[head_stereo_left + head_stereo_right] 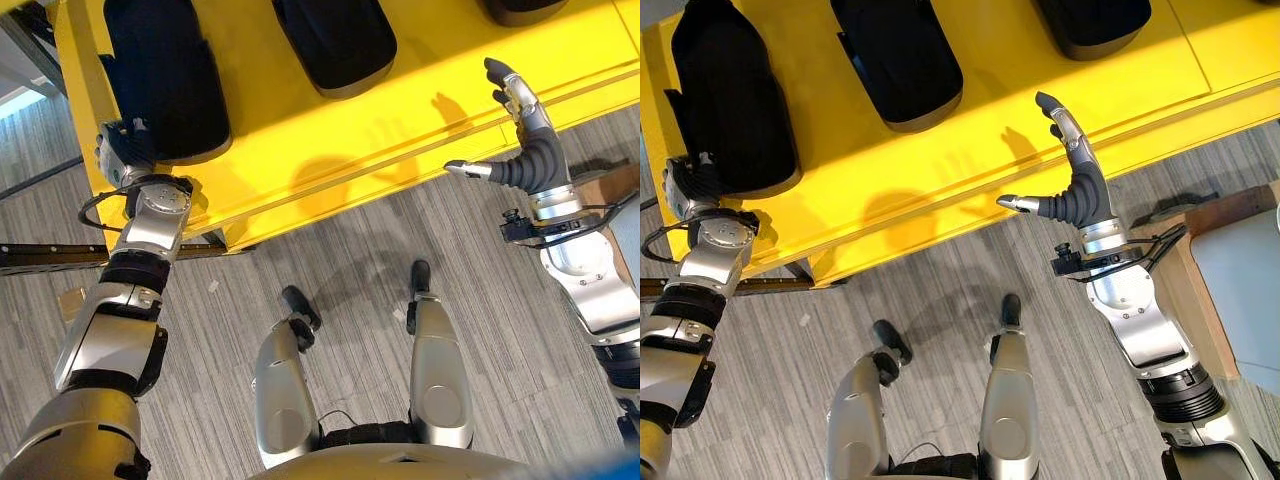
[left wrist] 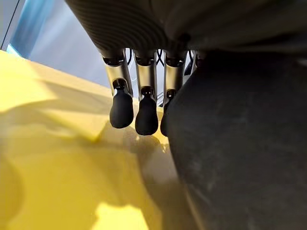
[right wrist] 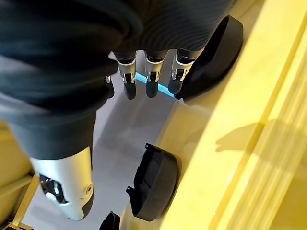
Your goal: Move parts from the plastic box to the shelf.
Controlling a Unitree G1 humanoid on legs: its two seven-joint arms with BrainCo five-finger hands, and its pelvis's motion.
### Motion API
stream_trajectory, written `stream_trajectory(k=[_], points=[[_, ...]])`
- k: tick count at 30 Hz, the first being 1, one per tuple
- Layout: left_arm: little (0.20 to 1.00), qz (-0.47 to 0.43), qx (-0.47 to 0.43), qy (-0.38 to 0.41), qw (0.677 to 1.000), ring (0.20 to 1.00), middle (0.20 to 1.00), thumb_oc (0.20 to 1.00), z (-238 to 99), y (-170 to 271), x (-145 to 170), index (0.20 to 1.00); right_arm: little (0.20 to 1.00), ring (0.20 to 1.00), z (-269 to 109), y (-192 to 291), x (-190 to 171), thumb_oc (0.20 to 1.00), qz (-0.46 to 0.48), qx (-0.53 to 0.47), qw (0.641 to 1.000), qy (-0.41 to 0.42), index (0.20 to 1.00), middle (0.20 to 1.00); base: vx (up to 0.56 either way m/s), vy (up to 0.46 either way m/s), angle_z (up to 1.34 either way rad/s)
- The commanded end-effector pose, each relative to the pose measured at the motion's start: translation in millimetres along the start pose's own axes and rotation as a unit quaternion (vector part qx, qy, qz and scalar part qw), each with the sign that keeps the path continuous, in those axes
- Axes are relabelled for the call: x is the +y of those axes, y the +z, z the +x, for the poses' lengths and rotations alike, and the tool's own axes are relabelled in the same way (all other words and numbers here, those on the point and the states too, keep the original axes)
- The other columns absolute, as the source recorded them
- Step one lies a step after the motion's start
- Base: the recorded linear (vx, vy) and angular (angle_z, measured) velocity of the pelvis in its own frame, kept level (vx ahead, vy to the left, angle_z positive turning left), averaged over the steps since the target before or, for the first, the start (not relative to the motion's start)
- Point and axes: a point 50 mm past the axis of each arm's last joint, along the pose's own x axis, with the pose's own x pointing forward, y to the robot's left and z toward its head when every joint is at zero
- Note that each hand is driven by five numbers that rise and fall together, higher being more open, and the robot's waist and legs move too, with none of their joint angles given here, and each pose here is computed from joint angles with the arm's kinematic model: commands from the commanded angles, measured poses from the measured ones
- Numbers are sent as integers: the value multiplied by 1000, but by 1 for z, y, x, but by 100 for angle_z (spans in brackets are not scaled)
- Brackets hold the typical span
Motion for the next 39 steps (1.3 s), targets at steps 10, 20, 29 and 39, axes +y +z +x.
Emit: stream_trajectory(k=[10,20,29,39], points=[[200,-18,7,104,994,200,200,200,35,15,53,200,1000,1000,10,24,-20,1000,-5,-55,998,-25,1000,1000,24,36,-5],[432,-33,22,120,992,432,432,432,38,12,62,432,1000,1000,0,13,-22,1000,0,-18,1000,-11,1000,1000,35,0,-2],[1000,-50,31,128,990,1000,1000,1000,32,4,59,1000,1000,1000,-3,13,-18,1000,5,-16,1000,-6,1000,1000,0,0,0],[1000,-72,22,149,986,1000,1000,1000,29,2,62,1000,1000,1000,-5,12,-14,1000,12,-14,1000,-2,1000,1000,-15,-14,-1]])
